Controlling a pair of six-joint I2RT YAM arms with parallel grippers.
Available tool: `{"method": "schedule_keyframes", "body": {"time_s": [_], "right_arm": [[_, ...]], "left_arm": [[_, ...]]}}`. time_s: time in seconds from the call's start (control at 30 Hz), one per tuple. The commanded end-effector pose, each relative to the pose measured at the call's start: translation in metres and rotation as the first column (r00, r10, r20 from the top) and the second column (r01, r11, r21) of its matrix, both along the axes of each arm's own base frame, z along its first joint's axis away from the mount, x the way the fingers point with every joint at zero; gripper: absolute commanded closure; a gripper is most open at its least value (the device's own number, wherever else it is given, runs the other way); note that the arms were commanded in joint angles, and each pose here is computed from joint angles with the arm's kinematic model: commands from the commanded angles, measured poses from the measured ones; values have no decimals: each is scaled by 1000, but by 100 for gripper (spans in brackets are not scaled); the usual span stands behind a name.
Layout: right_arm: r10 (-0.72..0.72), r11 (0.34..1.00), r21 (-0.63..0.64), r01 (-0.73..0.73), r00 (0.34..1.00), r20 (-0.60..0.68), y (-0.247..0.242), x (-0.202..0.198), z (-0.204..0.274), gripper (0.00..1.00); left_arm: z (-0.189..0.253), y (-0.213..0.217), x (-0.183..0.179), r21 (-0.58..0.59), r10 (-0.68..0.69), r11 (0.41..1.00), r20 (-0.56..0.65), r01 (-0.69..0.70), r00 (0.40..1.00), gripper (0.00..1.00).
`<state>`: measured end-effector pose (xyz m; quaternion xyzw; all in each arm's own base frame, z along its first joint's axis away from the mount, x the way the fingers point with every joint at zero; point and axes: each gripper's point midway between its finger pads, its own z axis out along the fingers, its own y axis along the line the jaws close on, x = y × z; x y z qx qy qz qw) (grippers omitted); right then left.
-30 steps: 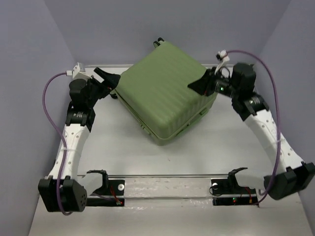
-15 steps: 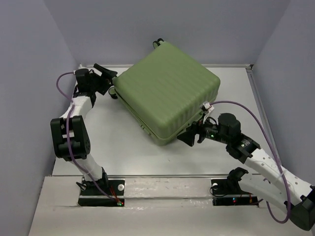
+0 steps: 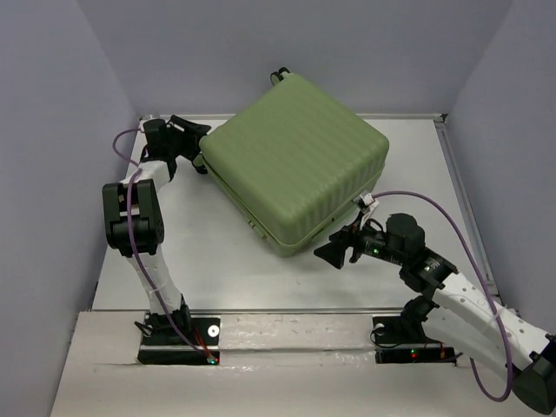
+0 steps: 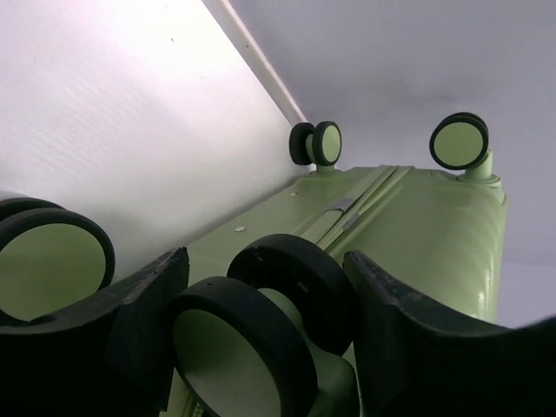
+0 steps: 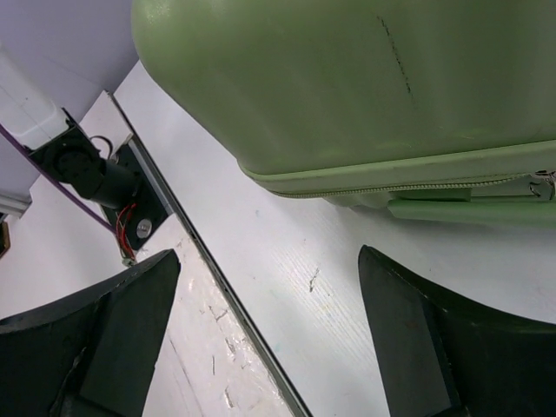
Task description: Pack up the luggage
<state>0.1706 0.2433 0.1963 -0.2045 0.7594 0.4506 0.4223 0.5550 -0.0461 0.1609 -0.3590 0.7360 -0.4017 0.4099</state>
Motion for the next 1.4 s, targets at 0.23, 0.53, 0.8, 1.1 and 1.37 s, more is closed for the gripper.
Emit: {"method": "schedule_keyframes", "body": {"time_s": [0.23,0.53,0.8,1.1,1.37], "right_arm": [[-45,999,14,45,999,1,0,7,-16,10],[-111,994,-27,110,994,-19,-6,17,-34,10],[-185,982,-49,184,983,-17,-14,27,-36,26],[-249,967,-59,247,968,-37,-21,33,-37,65],[-382,914,-153,375,924,-19,-37,55,-33,64]], "left_arm": [[148,-22,1,-66,-68,993,363,98,929,86],[263,-24,-20,8,-90,995,477,98,874,94],[260,-24,-32,69,-116,993,389,97,914,94],[175,2,-38,109,-109,990,222,87,969,94],[111,17,-37,107,-105,990,99,95,989,94]]}}
